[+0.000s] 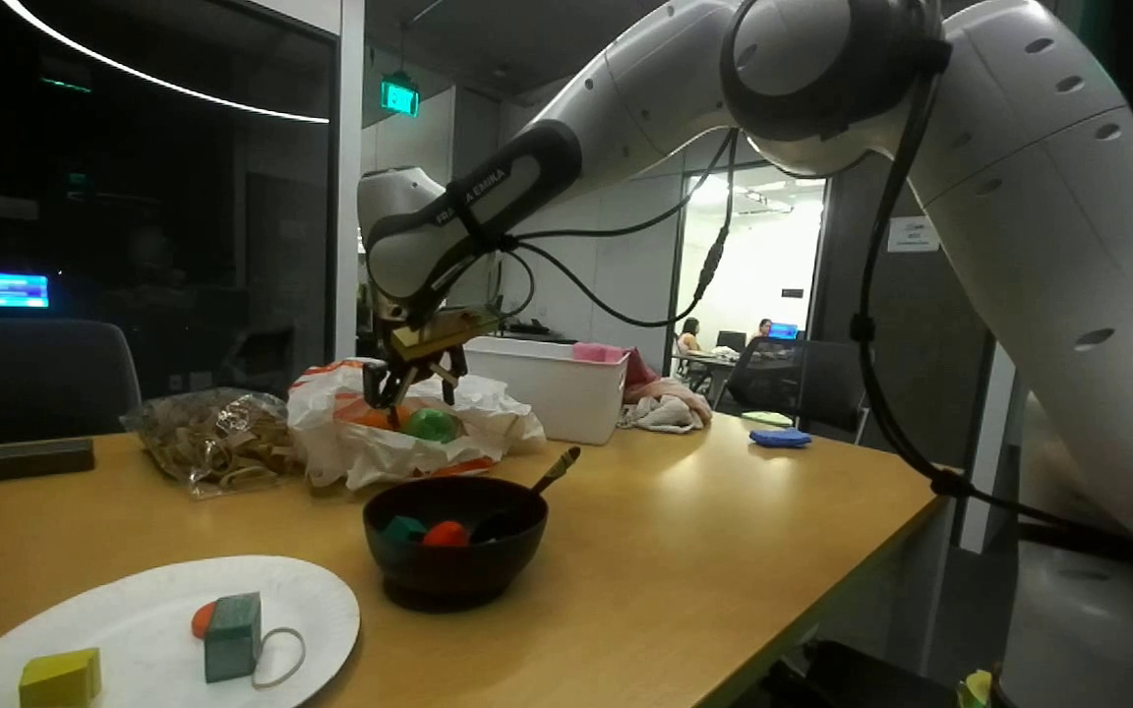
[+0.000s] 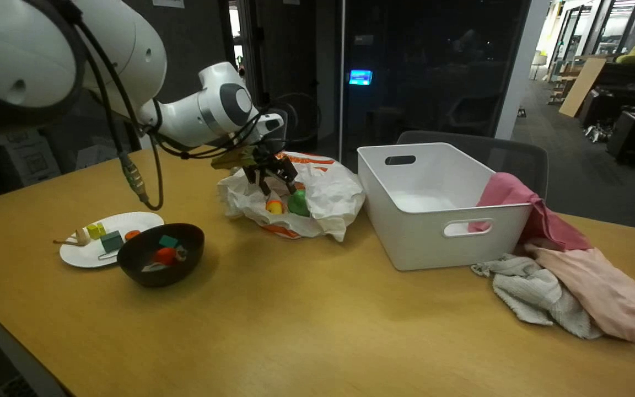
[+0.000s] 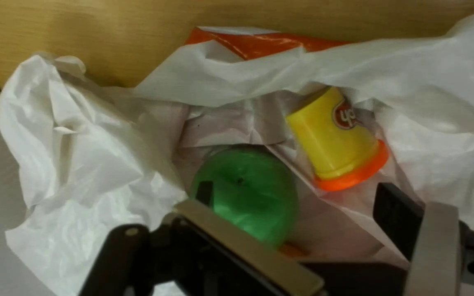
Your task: Stir the contents in the black bowl using the black spoon then remove an apple and orange from the plastic bag and put them on the table.
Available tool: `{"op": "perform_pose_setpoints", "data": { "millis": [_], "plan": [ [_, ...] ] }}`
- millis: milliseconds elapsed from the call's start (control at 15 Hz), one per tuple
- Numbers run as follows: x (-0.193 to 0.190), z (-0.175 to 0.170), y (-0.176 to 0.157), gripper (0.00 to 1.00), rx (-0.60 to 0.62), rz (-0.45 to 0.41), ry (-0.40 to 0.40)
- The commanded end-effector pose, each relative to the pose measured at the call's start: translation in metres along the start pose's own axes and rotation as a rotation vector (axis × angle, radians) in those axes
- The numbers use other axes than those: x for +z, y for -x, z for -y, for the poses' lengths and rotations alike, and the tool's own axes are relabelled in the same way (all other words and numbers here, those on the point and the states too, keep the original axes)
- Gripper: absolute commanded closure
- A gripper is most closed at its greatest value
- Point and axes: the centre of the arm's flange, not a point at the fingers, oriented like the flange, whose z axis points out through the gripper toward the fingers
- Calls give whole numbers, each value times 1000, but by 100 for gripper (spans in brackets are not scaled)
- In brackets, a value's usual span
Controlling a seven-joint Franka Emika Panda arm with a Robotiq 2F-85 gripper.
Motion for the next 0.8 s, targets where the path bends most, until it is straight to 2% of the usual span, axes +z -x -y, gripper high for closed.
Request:
{"op": "perform_pose_setpoints", "data": {
  "millis": [0,200,467,600,667,733],
  "plan": [
    [20,-15,-32,0,93,15,-17],
    [41,-26,-42,0,138,73,-83],
    [52,-34,-49,0,133,-1,-121],
    [55,-35,-52,0,127,-4,-132],
    [57,-35,-53,25,134,3,-134],
    [59,-36,-54,27,135,23,-146]
  ]
}}
